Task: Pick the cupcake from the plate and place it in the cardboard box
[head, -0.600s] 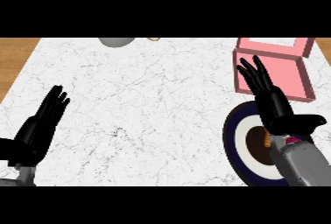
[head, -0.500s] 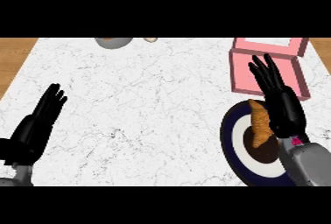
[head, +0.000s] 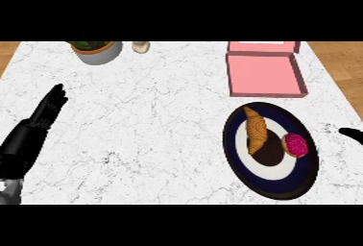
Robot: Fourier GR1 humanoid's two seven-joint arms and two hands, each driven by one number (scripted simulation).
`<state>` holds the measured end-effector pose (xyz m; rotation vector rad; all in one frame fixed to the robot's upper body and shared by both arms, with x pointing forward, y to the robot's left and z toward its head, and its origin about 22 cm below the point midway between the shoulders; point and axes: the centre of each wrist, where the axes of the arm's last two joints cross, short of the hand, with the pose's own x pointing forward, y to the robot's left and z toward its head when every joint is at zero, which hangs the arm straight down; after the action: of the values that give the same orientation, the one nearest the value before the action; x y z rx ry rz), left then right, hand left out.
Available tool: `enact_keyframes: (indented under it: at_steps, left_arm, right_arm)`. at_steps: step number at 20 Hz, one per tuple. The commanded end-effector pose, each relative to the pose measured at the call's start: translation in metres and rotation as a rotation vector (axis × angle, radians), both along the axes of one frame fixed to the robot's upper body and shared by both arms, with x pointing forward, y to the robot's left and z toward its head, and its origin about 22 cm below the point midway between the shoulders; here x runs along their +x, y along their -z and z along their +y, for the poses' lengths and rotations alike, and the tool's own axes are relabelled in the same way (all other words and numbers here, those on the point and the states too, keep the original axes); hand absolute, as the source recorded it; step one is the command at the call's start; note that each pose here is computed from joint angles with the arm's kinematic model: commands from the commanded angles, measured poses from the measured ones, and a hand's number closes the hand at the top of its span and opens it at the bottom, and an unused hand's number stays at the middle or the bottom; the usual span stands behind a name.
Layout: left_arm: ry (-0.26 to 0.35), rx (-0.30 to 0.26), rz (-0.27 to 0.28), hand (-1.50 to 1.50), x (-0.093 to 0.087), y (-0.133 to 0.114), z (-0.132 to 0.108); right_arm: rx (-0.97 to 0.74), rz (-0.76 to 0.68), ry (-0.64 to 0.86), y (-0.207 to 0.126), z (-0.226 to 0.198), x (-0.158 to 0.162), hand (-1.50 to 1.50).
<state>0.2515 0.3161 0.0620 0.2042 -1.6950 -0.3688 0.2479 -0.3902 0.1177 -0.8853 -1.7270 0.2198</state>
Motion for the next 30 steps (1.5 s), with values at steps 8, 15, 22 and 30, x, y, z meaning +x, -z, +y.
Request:
enact_keyframes:
  at_steps: [8, 15, 22, 30]
  left_arm:
    - [0.118, 0.036, -0.032, 0.0, 0.026, -0.007, -0.03]
    - [0.144, 0.043, -0.04, 0.0, 0.031, -0.007, -0.056]
    - [0.19, 0.055, -0.051, 0.0, 0.038, -0.006, -0.062]
    - [0.207, 0.039, -0.046, 0.0, 0.038, -0.007, -0.066]
  right_arm:
    - [-0.443, 0.193, -0.004, -0.021, -0.003, -0.079, -1.5]
    - [-0.619, 0.589, -0.031, -0.045, 0.03, -0.087, -1.5]
    - [-0.701, 0.797, 0.054, -0.061, 0.085, -0.087, -1.5]
    - [-0.65, 0.937, 0.097, -0.051, 0.122, -0.07, -1.5]
